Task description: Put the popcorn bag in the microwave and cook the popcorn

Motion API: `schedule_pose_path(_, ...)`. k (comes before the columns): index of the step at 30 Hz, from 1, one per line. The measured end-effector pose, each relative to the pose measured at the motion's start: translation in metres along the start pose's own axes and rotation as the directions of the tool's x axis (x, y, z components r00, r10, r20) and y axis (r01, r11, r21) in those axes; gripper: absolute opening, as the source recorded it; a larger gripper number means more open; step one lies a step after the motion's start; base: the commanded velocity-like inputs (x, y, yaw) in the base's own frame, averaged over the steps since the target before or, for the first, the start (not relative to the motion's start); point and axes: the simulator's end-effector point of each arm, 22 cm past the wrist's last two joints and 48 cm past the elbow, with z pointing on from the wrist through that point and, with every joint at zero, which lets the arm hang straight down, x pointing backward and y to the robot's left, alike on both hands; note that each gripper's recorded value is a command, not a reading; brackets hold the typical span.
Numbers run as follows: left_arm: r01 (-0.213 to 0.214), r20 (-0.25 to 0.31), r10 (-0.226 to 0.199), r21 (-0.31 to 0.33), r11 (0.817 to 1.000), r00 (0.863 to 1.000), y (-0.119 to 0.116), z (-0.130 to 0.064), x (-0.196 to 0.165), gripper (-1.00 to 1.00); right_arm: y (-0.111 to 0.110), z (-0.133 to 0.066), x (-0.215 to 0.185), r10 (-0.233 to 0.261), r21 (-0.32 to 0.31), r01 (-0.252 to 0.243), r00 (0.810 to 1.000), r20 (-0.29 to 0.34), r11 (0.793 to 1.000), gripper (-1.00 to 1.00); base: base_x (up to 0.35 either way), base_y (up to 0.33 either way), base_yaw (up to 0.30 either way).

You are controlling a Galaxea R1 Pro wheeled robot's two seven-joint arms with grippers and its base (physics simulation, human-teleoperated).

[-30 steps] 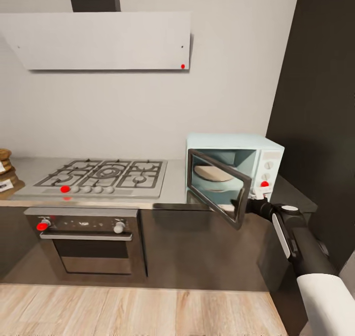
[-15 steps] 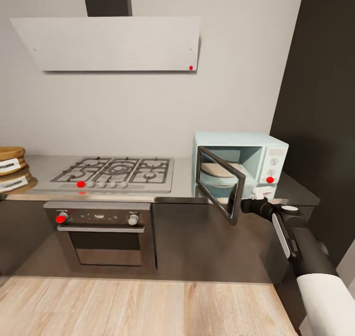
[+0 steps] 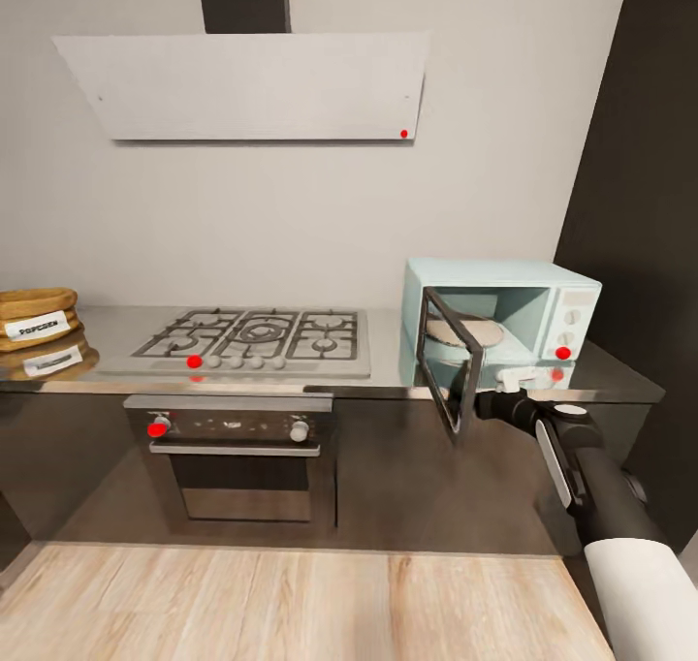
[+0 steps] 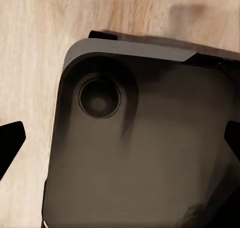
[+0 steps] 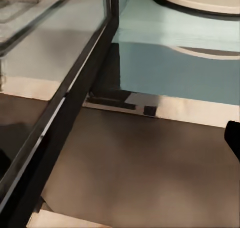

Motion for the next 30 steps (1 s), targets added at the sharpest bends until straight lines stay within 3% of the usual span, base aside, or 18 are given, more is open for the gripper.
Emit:
schedule_pose_path(2,0.000,0.000,0.000,0.000,1.000,1.000,0.000,0.000,0.000,1.00,-0.008,-0.001,0.000,-0.009,0.024,0.009,1.000,0.000,1.000,1.00,0.000,0.295,0.000)
schedule_pose_path(13,0.000,-0.001,0.000,0.000,1.000,1.000,0.000,0.000,0.001,1.00,-0.077,-0.021,0.001,0.147,0.142,-0.153,0.988,0.054,0.978,1.00,0.000,0.228,0.000)
schedule_pose_path(16,-0.001,-0.003,0.001,0.000,1.000,1.000,0.000,0.000,0.001,1.00,-0.082,-0.012,0.024,0.123,0.201,-0.120,0.992,-0.003,0.972,1.00,0.000,0.018,0.000)
schedule_pose_path(20,-0.001,-0.003,0.001,0.000,1.000,1.000,0.000,0.000,0.002,1.00,-0.085,-0.006,0.029,0.067,0.262,-0.061,0.998,-0.015,0.963,1.00,0.000,0.002,0.000)
schedule_pose_path(25,-0.001,-0.003,0.001,0.000,1.000,1.000,0.000,0.000,0.002,1.00,-0.108,-0.014,0.029,0.064,0.322,-0.057,0.998,-0.011,0.945,1.00,0.000,0.000,0.000)
schedule_pose_path(30,-0.002,-0.003,0.002,0.000,1.000,1.000,0.000,0.000,0.002,1.00,-0.136,-0.027,0.029,0.095,0.363,-0.090,0.995,0.005,0.927,1.00,0.000,0.000,0.000)
